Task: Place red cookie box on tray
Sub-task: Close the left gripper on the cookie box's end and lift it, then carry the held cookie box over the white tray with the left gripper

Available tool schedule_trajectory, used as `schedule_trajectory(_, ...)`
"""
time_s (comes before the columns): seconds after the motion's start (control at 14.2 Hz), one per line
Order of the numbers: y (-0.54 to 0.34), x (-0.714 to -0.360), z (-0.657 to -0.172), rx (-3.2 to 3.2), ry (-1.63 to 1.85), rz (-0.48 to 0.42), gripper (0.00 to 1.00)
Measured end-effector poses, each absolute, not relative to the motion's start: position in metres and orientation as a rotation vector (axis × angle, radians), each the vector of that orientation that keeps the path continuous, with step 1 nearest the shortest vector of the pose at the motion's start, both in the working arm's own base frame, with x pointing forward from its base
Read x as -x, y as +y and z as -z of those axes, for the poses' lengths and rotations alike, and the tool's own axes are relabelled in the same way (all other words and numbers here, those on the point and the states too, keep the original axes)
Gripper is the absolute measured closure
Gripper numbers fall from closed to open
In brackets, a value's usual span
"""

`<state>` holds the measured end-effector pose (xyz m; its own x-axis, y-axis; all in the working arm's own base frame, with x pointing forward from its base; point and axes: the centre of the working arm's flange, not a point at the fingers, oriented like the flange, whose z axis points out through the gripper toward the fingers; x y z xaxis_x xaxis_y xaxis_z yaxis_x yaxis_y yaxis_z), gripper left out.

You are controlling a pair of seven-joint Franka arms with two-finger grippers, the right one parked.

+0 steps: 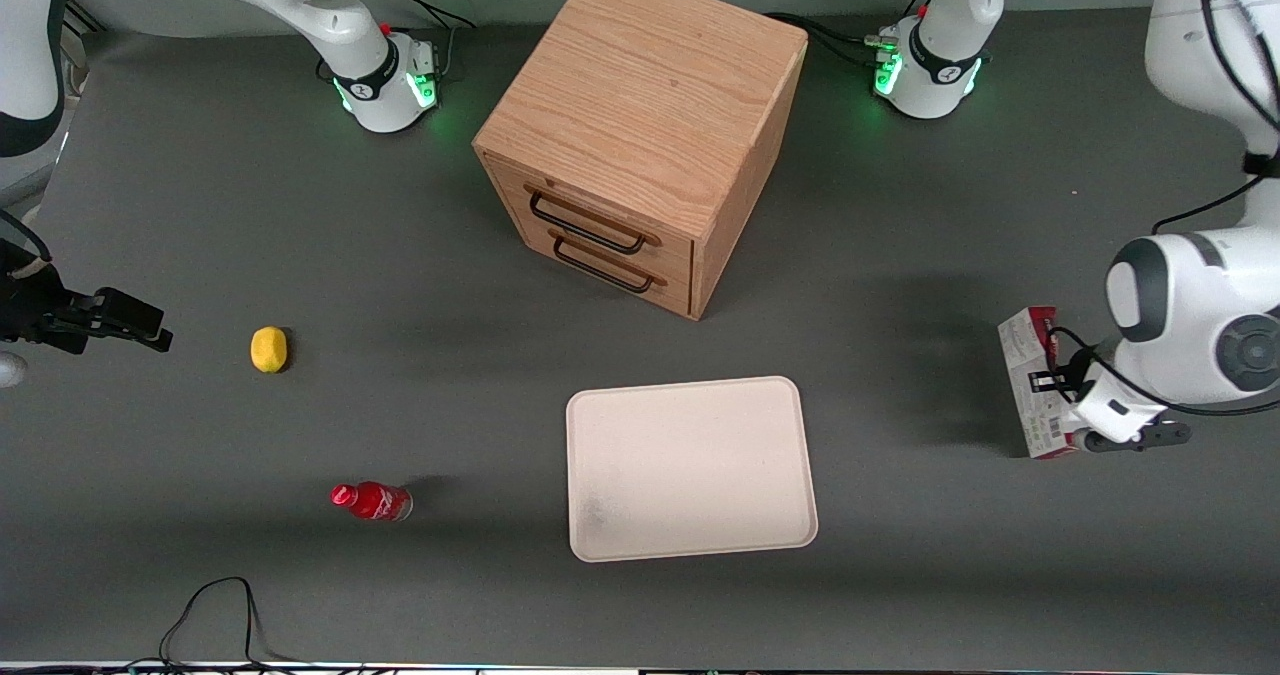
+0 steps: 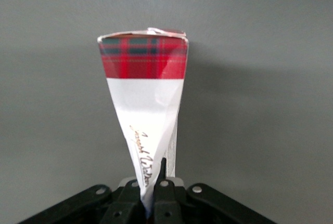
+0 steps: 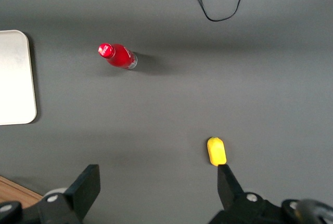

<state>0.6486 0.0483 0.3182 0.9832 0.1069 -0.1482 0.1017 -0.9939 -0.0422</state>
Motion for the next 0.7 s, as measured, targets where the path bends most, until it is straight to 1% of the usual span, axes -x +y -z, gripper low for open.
schedule_trajectory(0.21, 0.016, -0.664, -0.436, 3.111, -0.100, -0.219, 0.96)
schedule_trajectory(0.35, -0.031, -0.665, -0.500, 3.126, -0.079, -0.201, 0.96)
schedule_trajectory(0.42, -0.074, -0.662, -0.530, 3.138, -0.087, -0.183, 0.96)
schedule_trajectory(0.56, -0.134, -0.662, -0.536, 3.154, -0.121, -0.174, 0.96)
schedule_trajectory(0.7, -0.205, -0.661, -0.511, 3.154, -0.183, -0.209, 0.96)
